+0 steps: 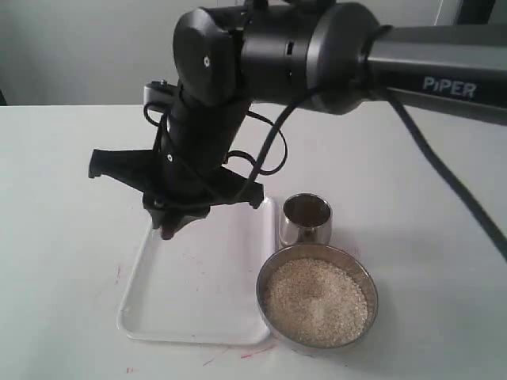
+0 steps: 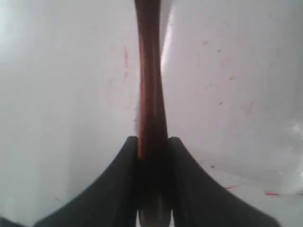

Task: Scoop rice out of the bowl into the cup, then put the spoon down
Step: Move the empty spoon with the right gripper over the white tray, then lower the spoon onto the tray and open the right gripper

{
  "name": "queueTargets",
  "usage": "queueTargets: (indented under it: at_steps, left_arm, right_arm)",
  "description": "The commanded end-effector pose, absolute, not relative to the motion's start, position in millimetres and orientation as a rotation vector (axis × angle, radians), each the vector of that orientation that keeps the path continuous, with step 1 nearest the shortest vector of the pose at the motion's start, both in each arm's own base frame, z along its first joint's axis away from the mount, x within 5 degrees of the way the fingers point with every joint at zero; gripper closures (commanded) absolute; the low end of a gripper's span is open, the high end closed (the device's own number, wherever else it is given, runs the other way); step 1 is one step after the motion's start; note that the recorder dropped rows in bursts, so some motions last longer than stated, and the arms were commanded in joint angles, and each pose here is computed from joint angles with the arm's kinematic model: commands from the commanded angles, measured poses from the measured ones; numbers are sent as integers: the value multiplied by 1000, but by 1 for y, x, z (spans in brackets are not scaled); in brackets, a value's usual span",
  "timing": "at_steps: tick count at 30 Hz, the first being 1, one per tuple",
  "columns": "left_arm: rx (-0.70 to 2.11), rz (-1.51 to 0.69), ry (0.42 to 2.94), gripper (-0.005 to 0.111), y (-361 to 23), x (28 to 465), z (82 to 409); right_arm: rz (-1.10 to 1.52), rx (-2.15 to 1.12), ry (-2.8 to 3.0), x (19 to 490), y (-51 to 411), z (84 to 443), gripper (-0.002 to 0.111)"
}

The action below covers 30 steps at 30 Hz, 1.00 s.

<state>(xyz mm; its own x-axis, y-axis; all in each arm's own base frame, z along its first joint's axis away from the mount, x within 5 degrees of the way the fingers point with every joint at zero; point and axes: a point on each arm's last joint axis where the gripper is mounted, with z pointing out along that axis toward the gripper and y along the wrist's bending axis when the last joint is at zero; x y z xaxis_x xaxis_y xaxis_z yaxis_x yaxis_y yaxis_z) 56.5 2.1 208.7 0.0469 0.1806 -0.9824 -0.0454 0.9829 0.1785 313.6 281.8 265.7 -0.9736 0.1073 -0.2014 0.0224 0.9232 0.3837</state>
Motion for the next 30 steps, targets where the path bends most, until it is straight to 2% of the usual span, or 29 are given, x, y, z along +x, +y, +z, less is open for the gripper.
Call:
queueTargets:
  at_steps: [1, 9, 30]
  left_arm:
    - [103, 163, 1504, 92, 2, 56, 211]
    - [103, 163, 1504, 92, 2, 56, 211]
    - [103, 163, 1504, 92, 2, 56, 211]
  right_arm:
    - [237, 198, 2857, 317, 276, 246, 108]
    - [102, 187, 2982, 315, 295, 187, 108]
    - [69, 143, 2938, 321, 295, 181, 108]
